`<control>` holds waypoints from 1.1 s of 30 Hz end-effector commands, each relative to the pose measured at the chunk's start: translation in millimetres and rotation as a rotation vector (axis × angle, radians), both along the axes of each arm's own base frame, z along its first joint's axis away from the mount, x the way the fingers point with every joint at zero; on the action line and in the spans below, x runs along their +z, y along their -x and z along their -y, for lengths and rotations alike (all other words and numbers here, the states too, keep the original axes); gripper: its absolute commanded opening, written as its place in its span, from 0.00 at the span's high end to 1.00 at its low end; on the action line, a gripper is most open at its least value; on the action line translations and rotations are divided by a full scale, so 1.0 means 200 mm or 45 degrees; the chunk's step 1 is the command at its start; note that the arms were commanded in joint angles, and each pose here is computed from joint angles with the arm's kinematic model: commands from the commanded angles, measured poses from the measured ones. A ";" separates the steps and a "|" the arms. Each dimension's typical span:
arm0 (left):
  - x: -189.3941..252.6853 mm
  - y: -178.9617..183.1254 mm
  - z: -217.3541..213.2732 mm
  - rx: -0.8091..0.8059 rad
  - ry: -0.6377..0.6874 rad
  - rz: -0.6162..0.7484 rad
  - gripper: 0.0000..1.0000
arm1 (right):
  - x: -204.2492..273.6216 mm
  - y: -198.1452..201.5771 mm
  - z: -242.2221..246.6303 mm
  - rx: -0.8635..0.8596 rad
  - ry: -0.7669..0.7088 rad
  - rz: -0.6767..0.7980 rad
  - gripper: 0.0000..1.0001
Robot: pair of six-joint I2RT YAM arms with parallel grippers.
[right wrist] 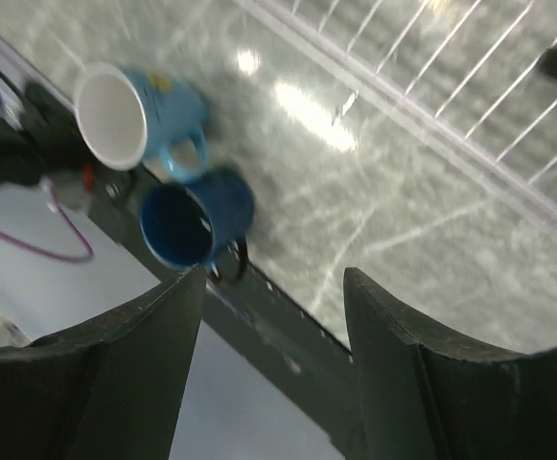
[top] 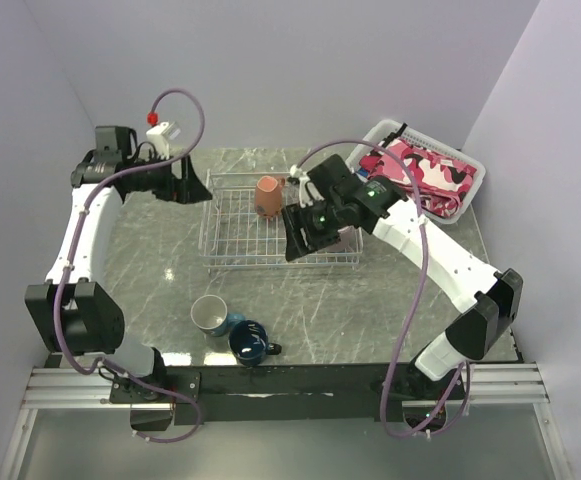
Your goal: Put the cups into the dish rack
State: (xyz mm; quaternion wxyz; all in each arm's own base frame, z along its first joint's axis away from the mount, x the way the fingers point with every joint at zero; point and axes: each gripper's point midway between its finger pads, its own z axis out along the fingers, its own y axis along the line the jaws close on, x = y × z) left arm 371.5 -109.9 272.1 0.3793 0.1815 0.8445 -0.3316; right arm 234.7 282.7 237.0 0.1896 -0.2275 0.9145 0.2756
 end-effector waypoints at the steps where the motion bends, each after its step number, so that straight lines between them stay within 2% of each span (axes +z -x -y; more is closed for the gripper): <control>1: -0.02 0.06 -0.07 0.005 0.015 0.029 0.04 | 0.02 0.10 -0.01 0.116 0.129 0.061 0.33; 5: 0.00 0.13 -0.07 0.016 0.007 0.031 0.04 | 0.00 0.17 -0.11 0.225 0.163 0.085 0.34; 10: -0.04 0.25 -0.13 0.083 -0.088 0.070 0.04 | -0.04 0.25 -0.28 0.315 0.131 0.139 0.35; 17: 0.02 0.42 -0.16 0.135 -0.131 0.100 0.03 | -0.18 0.51 -0.53 0.453 0.096 0.102 0.36; 24: 0.04 0.49 -0.17 0.146 -0.162 0.129 0.04 | -0.42 0.67 -0.51 0.462 0.150 0.041 0.36; 33: 0.06 0.59 -0.16 0.136 -0.171 0.172 0.04 | -0.59 0.65 -0.45 0.519 0.307 0.097 0.37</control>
